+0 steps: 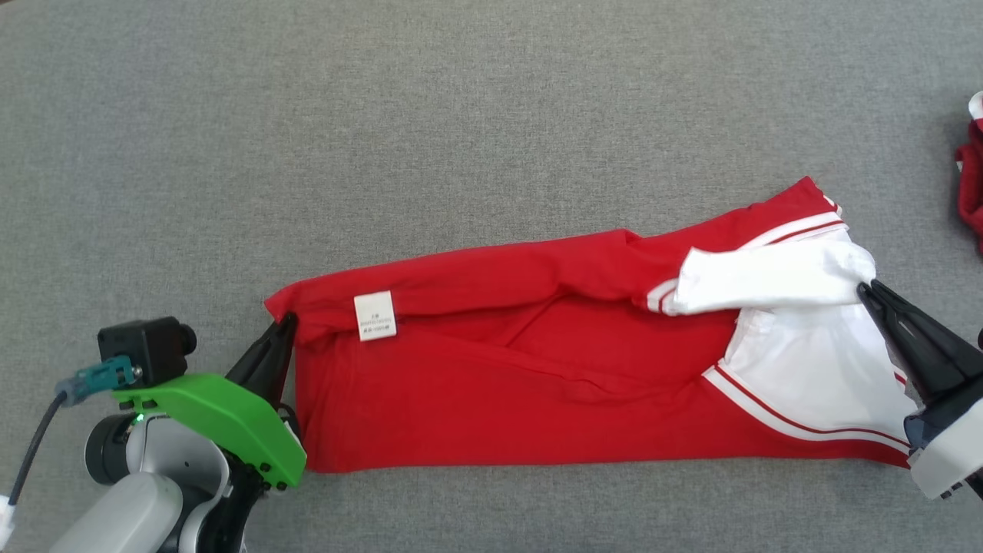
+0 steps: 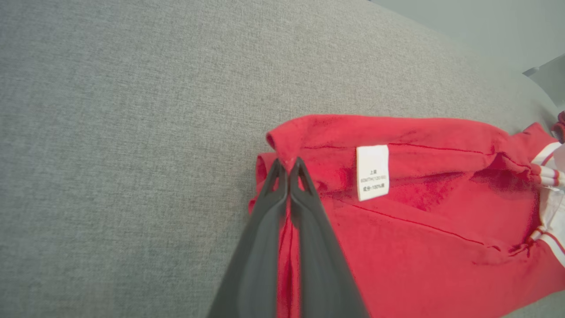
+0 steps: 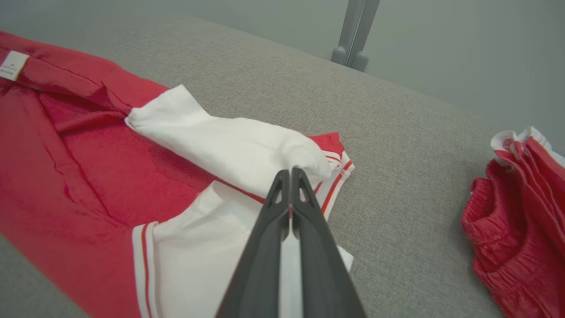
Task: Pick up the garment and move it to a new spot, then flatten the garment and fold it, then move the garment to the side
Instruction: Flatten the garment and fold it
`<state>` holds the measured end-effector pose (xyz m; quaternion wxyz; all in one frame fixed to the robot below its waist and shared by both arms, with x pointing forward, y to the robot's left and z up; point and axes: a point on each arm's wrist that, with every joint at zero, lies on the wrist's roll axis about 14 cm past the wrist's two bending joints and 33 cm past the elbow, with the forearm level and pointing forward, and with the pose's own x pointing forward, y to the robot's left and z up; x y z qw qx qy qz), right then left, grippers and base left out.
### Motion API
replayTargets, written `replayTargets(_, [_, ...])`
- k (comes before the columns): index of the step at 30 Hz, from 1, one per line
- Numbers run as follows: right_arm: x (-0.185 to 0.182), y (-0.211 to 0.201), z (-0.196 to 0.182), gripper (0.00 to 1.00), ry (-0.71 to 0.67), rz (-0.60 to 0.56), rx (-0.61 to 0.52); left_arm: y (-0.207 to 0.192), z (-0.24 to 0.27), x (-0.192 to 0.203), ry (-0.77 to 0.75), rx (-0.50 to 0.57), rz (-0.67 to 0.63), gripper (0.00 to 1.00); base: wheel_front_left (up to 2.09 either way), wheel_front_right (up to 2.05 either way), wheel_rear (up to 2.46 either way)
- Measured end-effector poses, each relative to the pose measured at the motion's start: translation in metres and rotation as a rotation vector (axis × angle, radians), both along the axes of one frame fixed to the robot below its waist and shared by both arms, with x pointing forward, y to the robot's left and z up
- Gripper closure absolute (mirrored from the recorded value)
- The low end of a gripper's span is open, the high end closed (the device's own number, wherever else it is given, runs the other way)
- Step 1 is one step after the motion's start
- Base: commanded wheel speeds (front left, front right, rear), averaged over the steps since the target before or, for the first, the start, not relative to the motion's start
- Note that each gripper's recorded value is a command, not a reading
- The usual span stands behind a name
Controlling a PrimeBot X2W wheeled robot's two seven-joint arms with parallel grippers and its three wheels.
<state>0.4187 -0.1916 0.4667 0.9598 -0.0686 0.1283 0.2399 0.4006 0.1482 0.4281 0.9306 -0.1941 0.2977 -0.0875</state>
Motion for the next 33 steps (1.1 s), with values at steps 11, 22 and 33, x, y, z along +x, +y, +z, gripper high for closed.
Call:
replayTargets(11, [-0.016,-0.007,0.034,1.00,-0.124,-0.057,0.048,0.010,0.024,-0.009,-0.077,-0.009,0.059,1.00,0.00,0.00,0.00])
replayTargets(22, [-0.066,0.008,-0.027,1.00,0.134,-0.046,0.040,-0.005,-0.011,-0.038,0.073,-0.020,0.017,1.00,0.00,0.00,0.00])
replayTargets(33, [-0.047,-0.011,0.000,1.00,0.034,-0.081,0.027,0.011,0.001,-0.036,0.034,-0.019,0.068,1.00,0.00,0.00,0.00])
